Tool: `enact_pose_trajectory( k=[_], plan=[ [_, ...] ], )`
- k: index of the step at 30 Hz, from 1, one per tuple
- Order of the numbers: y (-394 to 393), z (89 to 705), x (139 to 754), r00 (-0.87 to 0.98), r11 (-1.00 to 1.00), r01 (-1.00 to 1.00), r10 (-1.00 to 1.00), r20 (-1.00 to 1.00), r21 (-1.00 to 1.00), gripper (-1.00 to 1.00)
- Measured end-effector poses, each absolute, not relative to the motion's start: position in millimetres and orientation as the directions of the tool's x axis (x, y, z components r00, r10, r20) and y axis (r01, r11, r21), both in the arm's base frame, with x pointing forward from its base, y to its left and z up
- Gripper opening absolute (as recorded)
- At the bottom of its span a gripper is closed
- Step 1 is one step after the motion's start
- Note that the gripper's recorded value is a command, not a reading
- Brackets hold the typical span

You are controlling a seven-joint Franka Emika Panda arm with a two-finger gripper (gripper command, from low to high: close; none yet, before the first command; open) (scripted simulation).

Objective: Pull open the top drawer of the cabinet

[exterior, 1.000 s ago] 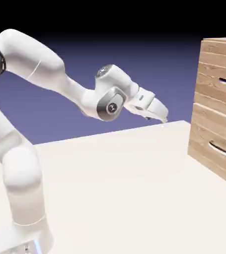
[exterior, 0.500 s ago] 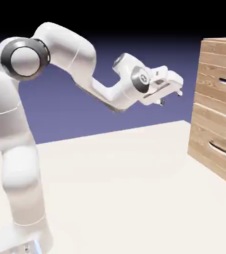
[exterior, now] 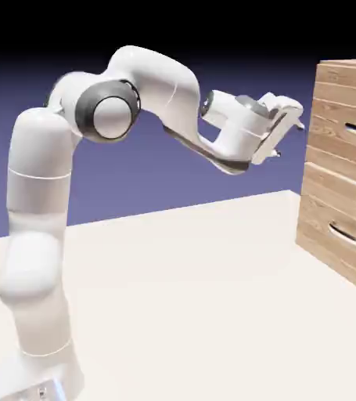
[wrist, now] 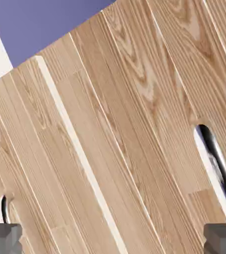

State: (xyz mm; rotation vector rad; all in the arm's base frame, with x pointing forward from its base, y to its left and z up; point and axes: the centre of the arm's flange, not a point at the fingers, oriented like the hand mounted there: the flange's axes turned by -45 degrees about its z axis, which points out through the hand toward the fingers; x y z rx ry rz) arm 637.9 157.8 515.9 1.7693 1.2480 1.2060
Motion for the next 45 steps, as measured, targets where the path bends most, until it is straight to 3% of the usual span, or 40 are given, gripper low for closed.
enact_pose_trajectory(
  k=[21,31,39,40,45],
  plan=[
    [84.5,501.0,757.5,-0.001,0.0,0.0,1.0,0.0,1.0,0.0],
    [111.6,507.9,784.1,-0.034,0.012,-0.013,0.999,-0.012,1.0,0.0],
    [86.5,501.8,806.7,-0.003,0.001,-0.001,1.0,-0.001,1.0,0.0],
    [84.6,501.0,807.5,-0.001,0.0,0.0,1.0,0.0,1.0,-1.0],
    [84.8,501.3,800.9,-0.001,0.0,0.0,1.0,0.0,1.0,-1.0]
  ],
)
